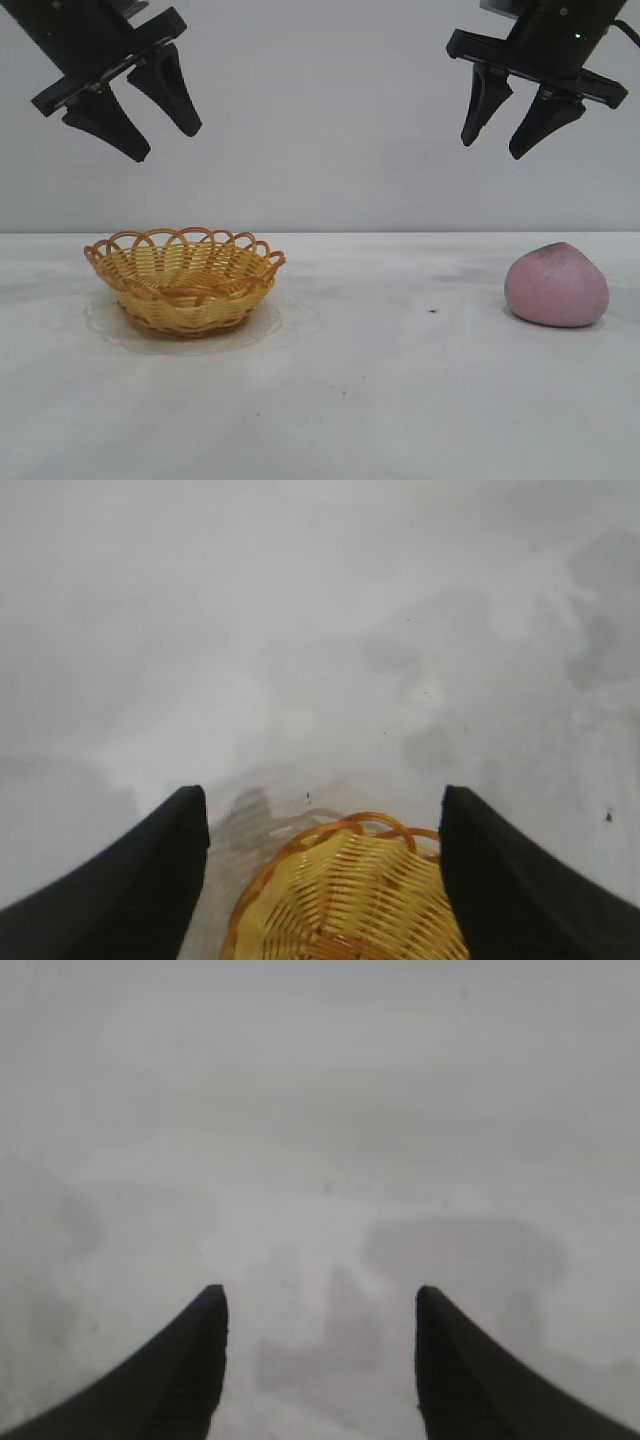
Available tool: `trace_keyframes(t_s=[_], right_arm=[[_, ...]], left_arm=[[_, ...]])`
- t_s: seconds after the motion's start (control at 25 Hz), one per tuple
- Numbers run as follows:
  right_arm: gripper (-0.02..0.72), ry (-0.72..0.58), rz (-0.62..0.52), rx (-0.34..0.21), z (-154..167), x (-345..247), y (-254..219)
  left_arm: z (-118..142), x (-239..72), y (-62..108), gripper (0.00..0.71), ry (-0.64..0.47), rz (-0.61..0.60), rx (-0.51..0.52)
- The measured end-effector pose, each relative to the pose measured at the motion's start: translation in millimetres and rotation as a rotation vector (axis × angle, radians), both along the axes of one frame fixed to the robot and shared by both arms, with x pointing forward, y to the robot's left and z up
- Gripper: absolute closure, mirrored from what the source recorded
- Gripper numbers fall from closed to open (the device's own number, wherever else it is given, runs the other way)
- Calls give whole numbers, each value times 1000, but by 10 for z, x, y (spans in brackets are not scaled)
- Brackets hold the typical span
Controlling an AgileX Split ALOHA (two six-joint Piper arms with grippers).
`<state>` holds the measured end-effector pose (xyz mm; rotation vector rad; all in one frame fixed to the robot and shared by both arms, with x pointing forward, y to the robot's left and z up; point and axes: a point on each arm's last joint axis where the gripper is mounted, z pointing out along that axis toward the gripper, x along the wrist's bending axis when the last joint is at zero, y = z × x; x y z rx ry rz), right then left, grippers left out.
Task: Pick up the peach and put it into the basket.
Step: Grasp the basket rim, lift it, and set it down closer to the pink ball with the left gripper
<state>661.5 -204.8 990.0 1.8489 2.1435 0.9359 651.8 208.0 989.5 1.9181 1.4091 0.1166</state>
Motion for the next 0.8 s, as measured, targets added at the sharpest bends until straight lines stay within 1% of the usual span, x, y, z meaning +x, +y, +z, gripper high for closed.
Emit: trace_keyframes(t_s=[0.48, 0.56, 0.64, 0.8], right_arm=[[292, -4, 9, -6, 0, 0, 0], [292, -4, 9, -6, 0, 0, 0], [292, -2, 10, -6, -1, -1, 0], [292, 0, 13, -6, -2, -4, 1]], left_arm=[[2, -2, 0, 230, 0, -7, 4], [1, -15, 4, 230, 7, -39, 32], [27, -24, 19, 230, 10, -98, 89], [170, -32, 49, 230, 28, -231, 203]])
